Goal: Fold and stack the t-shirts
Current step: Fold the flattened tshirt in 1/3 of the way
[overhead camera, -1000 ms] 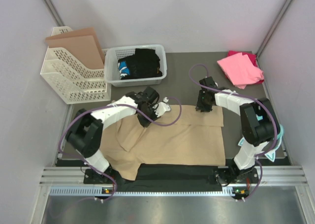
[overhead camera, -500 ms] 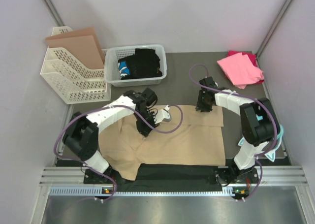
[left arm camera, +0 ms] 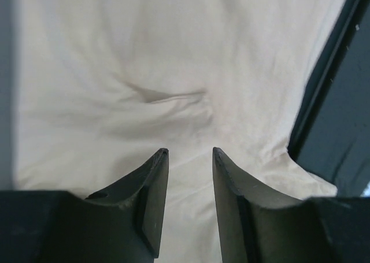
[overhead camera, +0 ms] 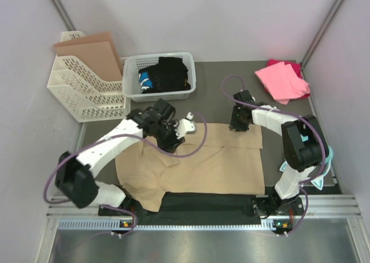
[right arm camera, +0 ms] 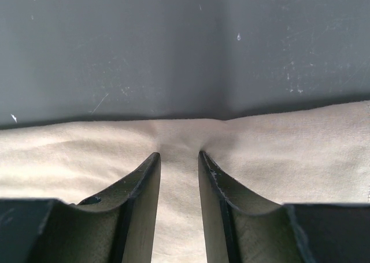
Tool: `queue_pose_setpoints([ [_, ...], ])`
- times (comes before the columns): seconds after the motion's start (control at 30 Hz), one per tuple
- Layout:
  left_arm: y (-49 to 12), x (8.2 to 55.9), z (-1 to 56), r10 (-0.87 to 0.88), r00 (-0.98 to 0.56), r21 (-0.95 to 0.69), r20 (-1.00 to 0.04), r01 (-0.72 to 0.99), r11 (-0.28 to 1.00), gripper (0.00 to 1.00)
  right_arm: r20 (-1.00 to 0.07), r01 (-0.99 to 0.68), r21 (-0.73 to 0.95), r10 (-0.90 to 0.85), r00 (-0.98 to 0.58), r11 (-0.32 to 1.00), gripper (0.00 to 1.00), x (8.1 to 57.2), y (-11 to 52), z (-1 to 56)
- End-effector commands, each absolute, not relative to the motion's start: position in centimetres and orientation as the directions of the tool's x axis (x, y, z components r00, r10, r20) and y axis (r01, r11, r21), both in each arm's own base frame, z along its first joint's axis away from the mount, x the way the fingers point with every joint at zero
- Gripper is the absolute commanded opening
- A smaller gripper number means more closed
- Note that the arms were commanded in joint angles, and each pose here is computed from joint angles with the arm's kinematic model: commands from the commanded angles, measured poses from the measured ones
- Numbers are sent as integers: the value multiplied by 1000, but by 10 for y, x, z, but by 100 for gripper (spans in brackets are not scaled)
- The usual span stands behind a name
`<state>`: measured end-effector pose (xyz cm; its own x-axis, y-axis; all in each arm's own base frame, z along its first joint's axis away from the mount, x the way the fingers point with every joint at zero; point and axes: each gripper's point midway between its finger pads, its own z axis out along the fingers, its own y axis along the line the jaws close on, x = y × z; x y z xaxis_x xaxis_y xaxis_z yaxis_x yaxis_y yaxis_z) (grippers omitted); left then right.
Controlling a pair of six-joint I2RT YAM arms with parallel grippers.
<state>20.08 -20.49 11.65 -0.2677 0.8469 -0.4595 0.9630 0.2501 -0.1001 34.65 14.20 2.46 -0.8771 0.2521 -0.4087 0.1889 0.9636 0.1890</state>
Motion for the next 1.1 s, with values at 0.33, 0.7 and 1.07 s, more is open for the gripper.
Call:
queue_pose_setpoints([
  [0.33,-123,300,96,629,-566,-123,-532,787,605,35,-429,170,173,229,-874,970,33,343,142,34],
  [0.7,-125,365,73,578,-624,-159,-526,739,654,34,-421,171,164,226,-879,971,33,336,139,29],
  [1.07,-73,375,34,589,-690,-122,-421,686,717,33,-412,173,152,221,-884,973,33,331,137,22],
])
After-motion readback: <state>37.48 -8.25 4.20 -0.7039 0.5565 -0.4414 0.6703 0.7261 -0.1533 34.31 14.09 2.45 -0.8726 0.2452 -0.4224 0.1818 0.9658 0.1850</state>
